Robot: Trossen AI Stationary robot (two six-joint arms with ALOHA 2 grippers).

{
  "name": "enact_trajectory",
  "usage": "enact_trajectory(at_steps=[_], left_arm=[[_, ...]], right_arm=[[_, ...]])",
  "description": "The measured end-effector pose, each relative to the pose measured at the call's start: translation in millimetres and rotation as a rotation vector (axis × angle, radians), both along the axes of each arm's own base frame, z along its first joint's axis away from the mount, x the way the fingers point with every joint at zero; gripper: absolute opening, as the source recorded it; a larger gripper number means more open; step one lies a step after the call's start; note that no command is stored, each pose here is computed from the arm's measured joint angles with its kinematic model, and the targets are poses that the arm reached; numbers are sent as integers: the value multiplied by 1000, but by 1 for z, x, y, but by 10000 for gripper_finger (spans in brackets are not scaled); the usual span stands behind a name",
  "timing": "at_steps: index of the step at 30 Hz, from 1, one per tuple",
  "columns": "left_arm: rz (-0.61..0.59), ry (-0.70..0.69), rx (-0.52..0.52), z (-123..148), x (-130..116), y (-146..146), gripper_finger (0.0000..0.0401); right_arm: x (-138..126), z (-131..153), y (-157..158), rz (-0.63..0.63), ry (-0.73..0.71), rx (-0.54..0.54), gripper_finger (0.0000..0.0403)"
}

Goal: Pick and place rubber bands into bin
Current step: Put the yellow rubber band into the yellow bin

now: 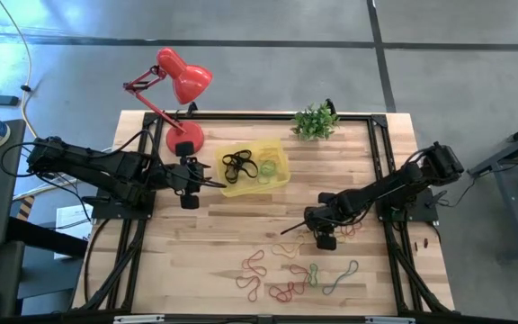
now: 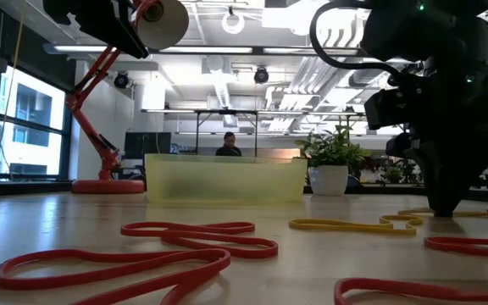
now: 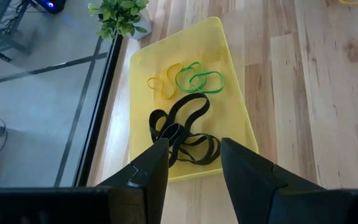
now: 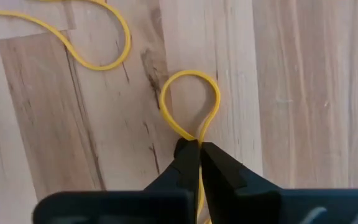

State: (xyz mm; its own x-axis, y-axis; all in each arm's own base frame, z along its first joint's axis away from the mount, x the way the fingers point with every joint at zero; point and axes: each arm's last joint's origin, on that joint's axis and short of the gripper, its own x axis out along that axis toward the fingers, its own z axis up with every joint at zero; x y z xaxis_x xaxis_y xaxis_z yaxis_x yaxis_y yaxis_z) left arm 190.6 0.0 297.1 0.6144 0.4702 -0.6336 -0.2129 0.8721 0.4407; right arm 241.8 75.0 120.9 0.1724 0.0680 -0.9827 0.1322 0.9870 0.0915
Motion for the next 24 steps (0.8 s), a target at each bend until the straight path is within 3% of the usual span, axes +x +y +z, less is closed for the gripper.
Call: enact_trajectory(at_steps=[13,24], left_arm=[[4,-3,-4,0,0,0,136],[5,-3,-4,0,0,0,136]], right_arm=[[-6,19,-2,-71,-56,20,1],[-9,51,-4,-93,-234,35,1]])
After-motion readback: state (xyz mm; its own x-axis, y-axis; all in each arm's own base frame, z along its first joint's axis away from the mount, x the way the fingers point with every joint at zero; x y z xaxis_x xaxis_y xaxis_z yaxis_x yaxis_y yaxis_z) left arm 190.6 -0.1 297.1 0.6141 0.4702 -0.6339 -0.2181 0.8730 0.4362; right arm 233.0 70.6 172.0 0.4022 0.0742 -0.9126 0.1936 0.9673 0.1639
